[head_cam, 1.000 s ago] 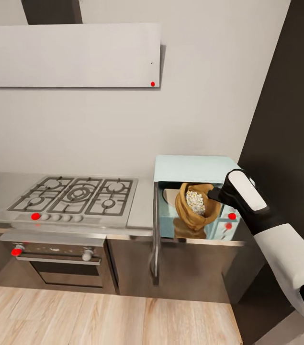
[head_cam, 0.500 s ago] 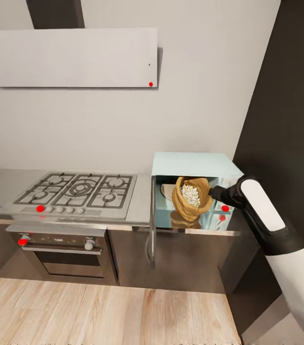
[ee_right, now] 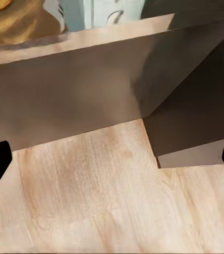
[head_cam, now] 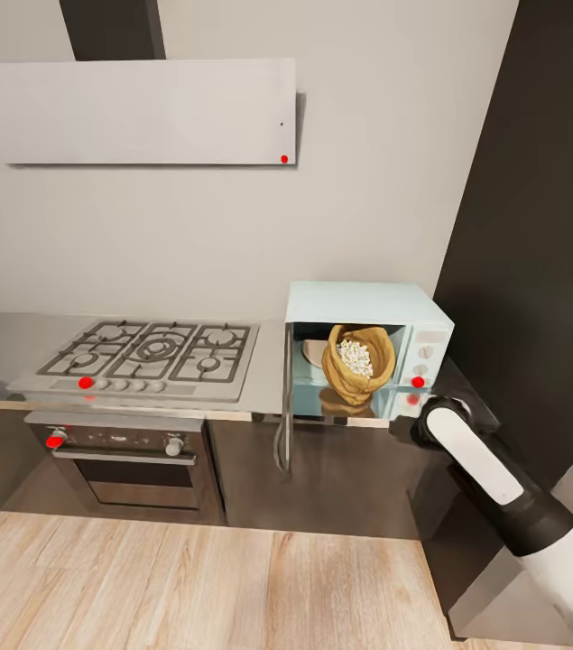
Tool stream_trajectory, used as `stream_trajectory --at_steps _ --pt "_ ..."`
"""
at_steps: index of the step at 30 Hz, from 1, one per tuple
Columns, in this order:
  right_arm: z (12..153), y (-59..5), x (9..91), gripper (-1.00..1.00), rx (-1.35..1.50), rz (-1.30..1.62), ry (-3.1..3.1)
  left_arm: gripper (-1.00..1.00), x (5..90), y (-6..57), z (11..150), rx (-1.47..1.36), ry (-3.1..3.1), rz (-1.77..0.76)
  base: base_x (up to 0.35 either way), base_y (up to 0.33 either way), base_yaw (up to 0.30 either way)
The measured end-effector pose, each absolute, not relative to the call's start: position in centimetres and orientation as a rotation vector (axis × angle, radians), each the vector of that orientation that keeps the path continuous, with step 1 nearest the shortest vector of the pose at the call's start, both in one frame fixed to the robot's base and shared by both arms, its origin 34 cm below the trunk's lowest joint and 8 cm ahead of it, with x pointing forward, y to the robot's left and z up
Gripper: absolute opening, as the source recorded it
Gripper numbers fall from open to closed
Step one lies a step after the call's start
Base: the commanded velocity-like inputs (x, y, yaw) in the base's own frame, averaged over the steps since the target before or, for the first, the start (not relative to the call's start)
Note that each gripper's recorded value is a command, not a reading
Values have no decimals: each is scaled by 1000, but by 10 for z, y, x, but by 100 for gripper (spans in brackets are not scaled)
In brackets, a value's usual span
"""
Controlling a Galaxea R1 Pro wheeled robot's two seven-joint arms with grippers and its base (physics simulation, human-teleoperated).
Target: In the kitchen, take the popcorn bag from the countertop, put it into the microwave, and heat it until the popcorn is cooked so the cooked popcorn ends up inside the bag.
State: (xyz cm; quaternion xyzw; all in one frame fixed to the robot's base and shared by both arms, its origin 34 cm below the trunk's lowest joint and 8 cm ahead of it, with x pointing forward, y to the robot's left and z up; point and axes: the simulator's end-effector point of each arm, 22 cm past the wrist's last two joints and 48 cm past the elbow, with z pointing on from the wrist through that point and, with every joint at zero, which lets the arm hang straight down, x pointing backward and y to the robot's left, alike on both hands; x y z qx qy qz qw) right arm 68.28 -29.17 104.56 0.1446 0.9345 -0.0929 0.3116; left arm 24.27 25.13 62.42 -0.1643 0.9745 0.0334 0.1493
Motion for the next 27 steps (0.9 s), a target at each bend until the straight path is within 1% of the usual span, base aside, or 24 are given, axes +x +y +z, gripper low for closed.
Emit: stream_trajectory --at_steps 2,4,6,8,11,14,17,19,27 --pt "1032 -263 679 100 246 -214 2468 100 244 252 624 -471 2797 96 0 0 0" --pt "1032 -220 683 100 123 -42 2367 100 246 252 625 -471 2789 98 0 0 0" --pt "1039 -194 686 100 20 60 2224 100 247 253 625 -472 2784 99 0 0 0" --pt "1044 -179 687 100 -69 92 2102 100 248 253 626 -474 2781 99 0 0 0" --pt "1048 -182 683 100 -123 30 1974 100 252 253 626 -473 2775 98 0 0 0" --pt "1044 -190 682 100 -98 19 1911 100 253 253 626 -473 2775 97 0 0 0" --pt "1014 -230 695 100 35 -6 1806 100 253 252 626 -470 2776 96 0 0 0" --pt "1008 -241 698 100 49 -16 1782 100 252 252 626 -469 2776 96 0 0 0" --pt "1014 -249 710 100 52 -36 1740 100 252 251 626 -460 2778 91 0 0 0"
